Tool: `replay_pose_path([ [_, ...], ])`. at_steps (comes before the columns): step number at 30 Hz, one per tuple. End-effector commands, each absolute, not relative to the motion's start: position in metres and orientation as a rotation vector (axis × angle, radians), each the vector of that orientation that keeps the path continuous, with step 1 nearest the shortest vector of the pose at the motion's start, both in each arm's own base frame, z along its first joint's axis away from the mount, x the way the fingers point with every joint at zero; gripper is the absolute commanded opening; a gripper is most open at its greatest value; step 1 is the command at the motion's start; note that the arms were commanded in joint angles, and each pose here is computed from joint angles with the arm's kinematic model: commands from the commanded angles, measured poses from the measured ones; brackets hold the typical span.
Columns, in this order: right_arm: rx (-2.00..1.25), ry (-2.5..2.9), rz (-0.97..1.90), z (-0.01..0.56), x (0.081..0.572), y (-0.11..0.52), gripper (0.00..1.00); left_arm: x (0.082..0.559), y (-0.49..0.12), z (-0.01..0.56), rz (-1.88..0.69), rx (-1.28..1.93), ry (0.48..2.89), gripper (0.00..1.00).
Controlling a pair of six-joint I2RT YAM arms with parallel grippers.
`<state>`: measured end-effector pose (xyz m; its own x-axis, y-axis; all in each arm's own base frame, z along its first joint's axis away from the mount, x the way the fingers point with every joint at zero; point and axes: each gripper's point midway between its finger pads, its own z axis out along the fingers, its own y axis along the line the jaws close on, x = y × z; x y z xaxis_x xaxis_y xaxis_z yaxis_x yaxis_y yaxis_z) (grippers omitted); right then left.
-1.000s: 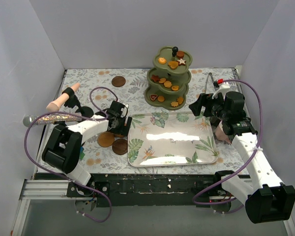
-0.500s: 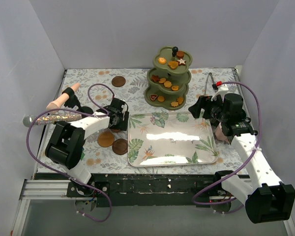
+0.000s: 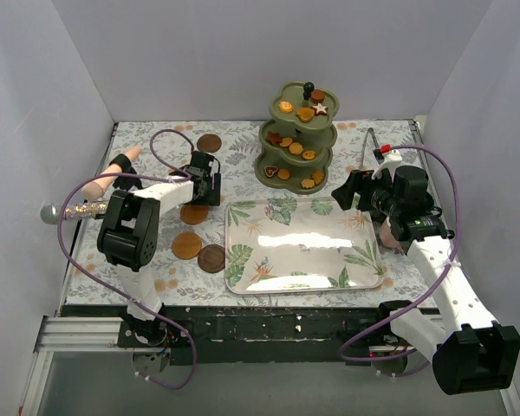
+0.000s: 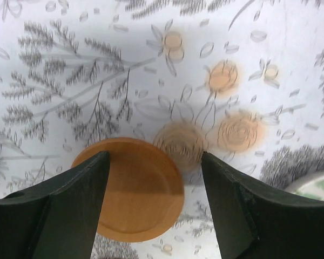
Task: Serve the afternoon tea
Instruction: Move the coaster to the center of the board.
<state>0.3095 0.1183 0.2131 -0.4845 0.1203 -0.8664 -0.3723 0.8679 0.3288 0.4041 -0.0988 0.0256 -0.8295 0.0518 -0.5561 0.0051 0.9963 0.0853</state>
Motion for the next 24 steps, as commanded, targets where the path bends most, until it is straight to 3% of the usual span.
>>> replay_pose_path([
  [1, -0.215, 1.941, 0.590, 0.228, 0.309, 0.120, 0.88, 0.409, -0.099, 0.009, 0.120, 0.077, 2.603, 0.68],
  [5, -0.235, 1.960, 0.567, 0.229, 0.310, 0.118, 0.88, 0.422, -0.098, 0.051, 0.110, 0.072, 2.494, 0.74],
  [10, -0.242, 1.968, 0.583, 0.228, 0.312, 0.121, 0.89, 0.410, -0.092, 0.095, 0.085, -0.013, 2.393, 0.98],
  [18, -0.251, 1.967, 0.608, 0.227, 0.309, 0.124, 0.89, 0.353, -0.064, 0.053, 0.052, -0.156, 2.559, 0.98],
  [24, -0.253, 1.951, 0.618, 0.232, 0.306, 0.125, 0.89, 0.345, -0.078, 0.038, -0.048, -0.086, 2.601, 0.98],
])
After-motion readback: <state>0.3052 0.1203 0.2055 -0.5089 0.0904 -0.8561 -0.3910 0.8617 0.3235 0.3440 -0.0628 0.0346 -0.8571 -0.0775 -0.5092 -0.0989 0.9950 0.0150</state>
